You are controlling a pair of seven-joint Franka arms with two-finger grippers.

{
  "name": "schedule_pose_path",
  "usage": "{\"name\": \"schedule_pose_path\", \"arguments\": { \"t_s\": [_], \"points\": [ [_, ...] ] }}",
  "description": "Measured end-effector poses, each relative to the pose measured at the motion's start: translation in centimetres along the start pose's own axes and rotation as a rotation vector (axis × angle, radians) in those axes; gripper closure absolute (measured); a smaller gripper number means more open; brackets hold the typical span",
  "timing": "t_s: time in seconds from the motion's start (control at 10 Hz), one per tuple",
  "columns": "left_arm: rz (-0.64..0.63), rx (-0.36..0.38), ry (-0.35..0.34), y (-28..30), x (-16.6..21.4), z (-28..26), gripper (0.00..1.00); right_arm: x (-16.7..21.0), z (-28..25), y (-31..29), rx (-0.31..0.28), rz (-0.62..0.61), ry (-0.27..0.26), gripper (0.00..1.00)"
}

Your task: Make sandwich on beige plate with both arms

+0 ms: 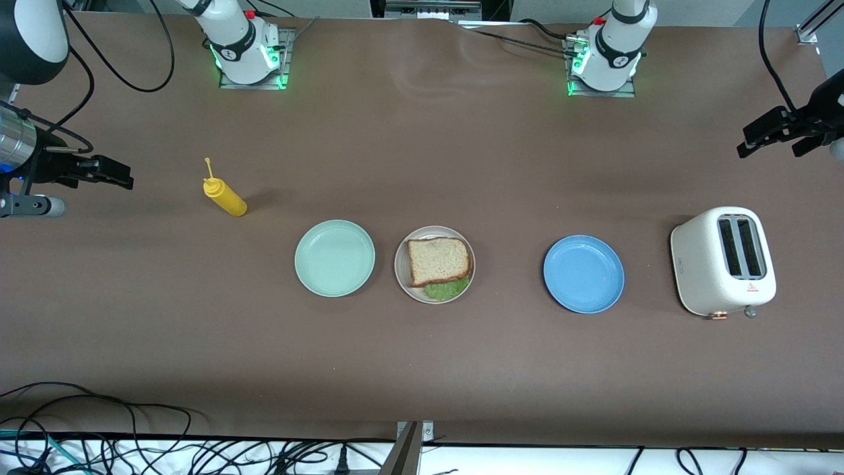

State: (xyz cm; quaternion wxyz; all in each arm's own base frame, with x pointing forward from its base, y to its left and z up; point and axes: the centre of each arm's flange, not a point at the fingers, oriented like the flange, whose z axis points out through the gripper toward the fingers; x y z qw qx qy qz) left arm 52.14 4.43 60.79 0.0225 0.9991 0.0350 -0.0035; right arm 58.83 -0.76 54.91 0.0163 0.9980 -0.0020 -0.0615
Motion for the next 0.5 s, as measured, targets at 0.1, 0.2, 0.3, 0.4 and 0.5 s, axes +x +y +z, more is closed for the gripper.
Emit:
{"name": "schedule_pose_path", "arguments": {
  "t_s": [0.1, 0.2, 0.3, 0.4, 0.5],
  "points": [
    [0.000, 0.000, 0.000, 0.00, 0.00, 0.00, 0.00, 0.01, 0.02, 0.00, 0.000, 0.000, 0.000, 0.00],
    [0.000, 0.000, 0.000, -0.01, 0.00, 0.00, 0.00, 0.05, 0.09, 0.00, 0.000, 0.000, -0.002, 0.00],
    [-0.002, 0.000, -0.001, -0.10, 0.02, 0.04, 0.00, 0.09, 0.18, -0.01, 0.000, 0.000, -0.003, 0.00],
    [-0.005, 0.000, -0.002, -0.27, 0.07, 0.12, 0.00, 0.12, 0.22, -0.01, 0.000, 0.000, -0.004, 0.00],
    [-0.007, 0.000, -0.004, -0.38, 0.11, 0.21, 0.00, 0.12, 0.21, -0.01, 0.000, 0.000, -0.003, 0.00]
  ]
}}
